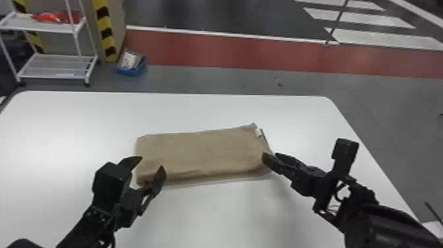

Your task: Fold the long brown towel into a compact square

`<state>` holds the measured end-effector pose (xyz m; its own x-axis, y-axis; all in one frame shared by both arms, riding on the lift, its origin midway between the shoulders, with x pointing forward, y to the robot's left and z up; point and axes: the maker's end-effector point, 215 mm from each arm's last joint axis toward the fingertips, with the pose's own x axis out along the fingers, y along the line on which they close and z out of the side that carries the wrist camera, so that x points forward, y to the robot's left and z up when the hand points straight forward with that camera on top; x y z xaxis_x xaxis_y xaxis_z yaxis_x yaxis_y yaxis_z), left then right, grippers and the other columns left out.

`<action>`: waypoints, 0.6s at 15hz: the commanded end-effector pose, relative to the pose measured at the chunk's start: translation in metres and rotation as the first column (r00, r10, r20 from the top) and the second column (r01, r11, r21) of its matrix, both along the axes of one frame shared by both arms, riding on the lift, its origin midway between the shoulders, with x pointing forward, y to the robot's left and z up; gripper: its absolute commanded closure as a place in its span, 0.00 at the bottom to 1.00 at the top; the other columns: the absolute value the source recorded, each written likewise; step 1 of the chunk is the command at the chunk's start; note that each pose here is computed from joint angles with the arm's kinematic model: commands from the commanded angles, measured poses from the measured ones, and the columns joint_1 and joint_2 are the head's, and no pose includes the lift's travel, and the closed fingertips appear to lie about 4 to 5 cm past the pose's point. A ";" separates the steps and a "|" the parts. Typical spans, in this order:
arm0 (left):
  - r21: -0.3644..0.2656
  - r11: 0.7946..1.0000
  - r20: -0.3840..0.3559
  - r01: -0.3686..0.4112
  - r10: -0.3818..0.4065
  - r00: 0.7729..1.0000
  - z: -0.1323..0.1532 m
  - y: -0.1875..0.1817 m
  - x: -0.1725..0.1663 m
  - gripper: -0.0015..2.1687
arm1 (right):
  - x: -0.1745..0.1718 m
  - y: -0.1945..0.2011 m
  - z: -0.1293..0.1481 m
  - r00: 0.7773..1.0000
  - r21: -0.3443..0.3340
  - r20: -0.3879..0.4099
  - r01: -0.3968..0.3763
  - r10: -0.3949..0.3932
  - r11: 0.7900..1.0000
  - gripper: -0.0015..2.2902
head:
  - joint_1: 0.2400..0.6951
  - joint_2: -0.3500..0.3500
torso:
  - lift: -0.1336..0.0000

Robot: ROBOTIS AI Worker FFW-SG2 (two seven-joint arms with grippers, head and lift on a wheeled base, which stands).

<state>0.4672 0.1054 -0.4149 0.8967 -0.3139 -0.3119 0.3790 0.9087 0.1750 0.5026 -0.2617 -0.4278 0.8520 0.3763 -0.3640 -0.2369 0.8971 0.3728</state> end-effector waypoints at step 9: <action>-0.021 1.000 0.009 -0.004 0.004 1.000 0.009 -0.004 0.000 0.25 | 0.006 0.022 0.045 0.993 0.023 0.102 -0.056 0.053 0.998 0.73 | 1.00 0.27 | 0.07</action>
<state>0.4682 0.1024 -0.4084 0.9004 -0.3142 -0.3009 0.3729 0.9137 0.1618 0.5089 -0.2425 -0.3944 0.8570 0.4260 -0.2901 -0.3123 0.8770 0.3653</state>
